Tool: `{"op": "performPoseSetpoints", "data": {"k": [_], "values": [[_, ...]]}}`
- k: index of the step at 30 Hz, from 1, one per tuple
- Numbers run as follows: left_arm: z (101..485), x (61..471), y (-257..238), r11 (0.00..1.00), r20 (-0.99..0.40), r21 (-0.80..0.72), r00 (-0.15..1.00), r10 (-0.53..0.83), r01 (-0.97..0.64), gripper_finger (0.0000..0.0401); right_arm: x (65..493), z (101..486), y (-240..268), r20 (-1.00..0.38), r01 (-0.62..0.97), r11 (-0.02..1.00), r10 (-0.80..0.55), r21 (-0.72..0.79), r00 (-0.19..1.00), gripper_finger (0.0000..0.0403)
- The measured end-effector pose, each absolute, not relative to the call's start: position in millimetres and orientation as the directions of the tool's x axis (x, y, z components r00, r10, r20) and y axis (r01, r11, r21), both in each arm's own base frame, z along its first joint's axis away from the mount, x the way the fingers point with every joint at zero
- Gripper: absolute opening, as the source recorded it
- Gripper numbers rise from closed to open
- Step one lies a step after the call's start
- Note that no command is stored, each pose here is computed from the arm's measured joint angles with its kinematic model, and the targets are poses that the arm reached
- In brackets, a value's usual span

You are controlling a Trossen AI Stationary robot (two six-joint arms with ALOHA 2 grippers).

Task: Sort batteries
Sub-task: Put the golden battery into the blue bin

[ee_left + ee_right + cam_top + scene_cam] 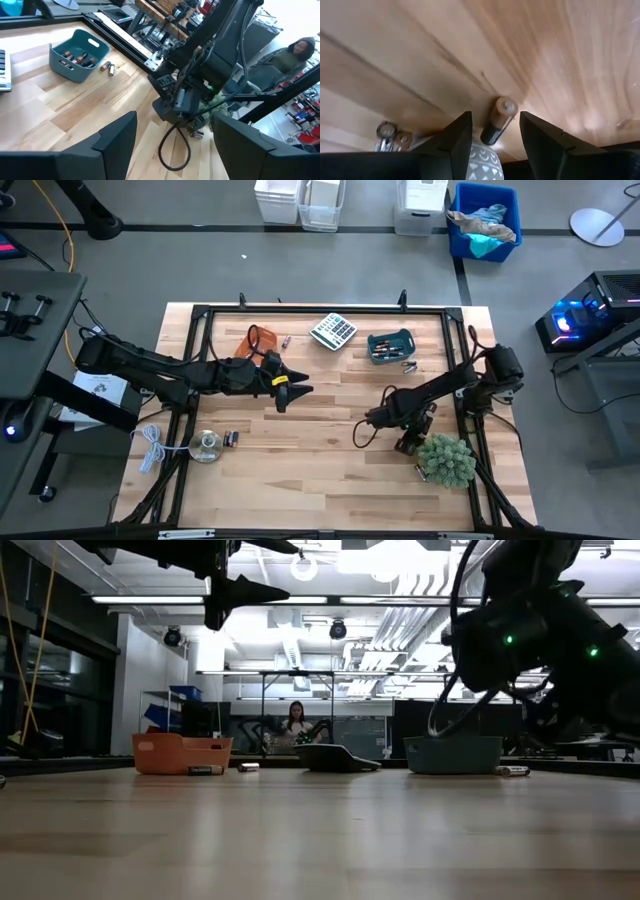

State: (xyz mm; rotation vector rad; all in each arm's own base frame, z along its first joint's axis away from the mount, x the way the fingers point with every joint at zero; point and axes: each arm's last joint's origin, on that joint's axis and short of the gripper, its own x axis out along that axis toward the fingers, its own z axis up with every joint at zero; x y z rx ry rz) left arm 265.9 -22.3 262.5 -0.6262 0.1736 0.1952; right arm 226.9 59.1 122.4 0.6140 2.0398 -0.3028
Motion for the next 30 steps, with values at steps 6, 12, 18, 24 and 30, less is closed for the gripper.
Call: {"op": "performPoseSetpoints", "data": {"k": [6,12,18,24,30], "values": [[262.3,266.0,-23.0,0.795,-0.222,-0.567,0.970,0.104,-0.215,0.0246,229.9,108.8,60.4,-0.827,0.551,0.834,0.321,0.016,-0.462,0.0161],[262.6,266.0,-23.1,0.795,-0.219,-0.568,0.970,0.102,-0.212,0.0246,230.6,98.0,60.8,-0.803,0.533,0.846,0.331,0.019,-0.496,0.0113],[279.0,256.2,-20.6,0.804,-0.143,-0.569,0.984,0.108,-0.171,0.0246,236.2,103.5,60.8,-0.819,0.517,0.855,0.325,0.041,-0.473,0.0036],[311.7,229.4,-11.8,0.824,0.006,-0.551,0.986,0.165,-0.135,0.0246,279.7,156.0,38.3,-0.974,0.479,0.877,0.140,0.039,-0.178,0.0036],[329.2,210.5,-4.8,0.829,0.089,-0.546,0.976,0.200,-0.120,0.0246,295.7,214.1,-38.2,-0.995,0.651,0.758,-0.092,-0.040,0.046,0.0036]]}}
